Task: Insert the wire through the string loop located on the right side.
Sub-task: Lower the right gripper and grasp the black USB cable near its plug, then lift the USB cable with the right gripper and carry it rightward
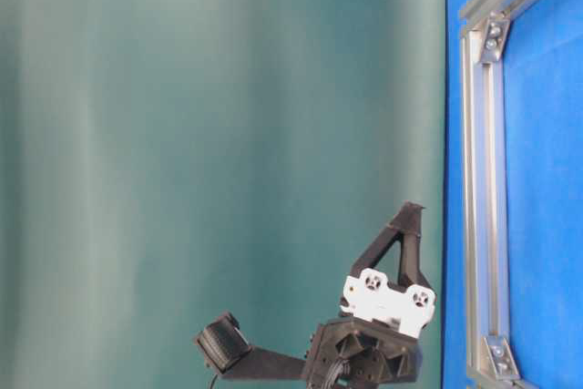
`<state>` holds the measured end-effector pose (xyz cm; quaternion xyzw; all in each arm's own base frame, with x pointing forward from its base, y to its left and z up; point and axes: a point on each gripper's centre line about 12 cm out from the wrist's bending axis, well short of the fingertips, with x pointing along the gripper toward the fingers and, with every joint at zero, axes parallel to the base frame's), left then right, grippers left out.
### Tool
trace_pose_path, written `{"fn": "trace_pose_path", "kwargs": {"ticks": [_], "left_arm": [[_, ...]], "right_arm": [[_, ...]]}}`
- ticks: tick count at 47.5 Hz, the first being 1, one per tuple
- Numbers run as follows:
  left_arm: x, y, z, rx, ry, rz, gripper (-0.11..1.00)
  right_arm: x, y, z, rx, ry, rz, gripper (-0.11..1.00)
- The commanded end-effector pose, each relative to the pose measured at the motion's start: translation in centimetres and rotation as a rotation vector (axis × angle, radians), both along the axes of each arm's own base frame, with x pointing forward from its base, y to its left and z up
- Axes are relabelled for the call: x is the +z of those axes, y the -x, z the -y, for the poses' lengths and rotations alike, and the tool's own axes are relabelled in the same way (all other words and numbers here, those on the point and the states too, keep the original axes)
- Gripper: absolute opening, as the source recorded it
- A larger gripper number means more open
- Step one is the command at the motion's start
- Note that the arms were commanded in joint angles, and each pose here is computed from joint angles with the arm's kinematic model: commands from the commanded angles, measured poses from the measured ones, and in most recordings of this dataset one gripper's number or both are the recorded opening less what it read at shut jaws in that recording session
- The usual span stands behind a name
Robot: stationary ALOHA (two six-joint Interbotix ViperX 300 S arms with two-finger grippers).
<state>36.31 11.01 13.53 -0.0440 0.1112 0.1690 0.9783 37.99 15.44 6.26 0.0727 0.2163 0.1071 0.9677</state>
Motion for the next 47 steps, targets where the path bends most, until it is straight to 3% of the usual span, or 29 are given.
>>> {"fn": "trace_pose_path", "kwargs": {"ticks": [1, 18, 33, 47], "left_arm": [[1.3, -0.2, 0.0, -0.004, -0.014, 0.037, 0.00], [1.3, -0.2, 0.0, -0.003, -0.013, 0.038, 0.00], [1.4, -0.3, 0.3, -0.012, -0.013, 0.041, 0.00], [1.4, -0.2, 0.4, -0.012, -0.014, 0.039, 0.00]], "right_arm": [[1.8, -0.2, -0.2, 0.003, -0.018, 0.044, -0.03], [2.5, -0.2, -0.3, 0.004, -0.024, 0.050, -0.03], [6.3, 0.0, 0.3, 0.006, -0.032, 0.088, -0.03], [8.7, 0.1, 0.4, 0.032, 0.002, 0.106, -0.03]]}}
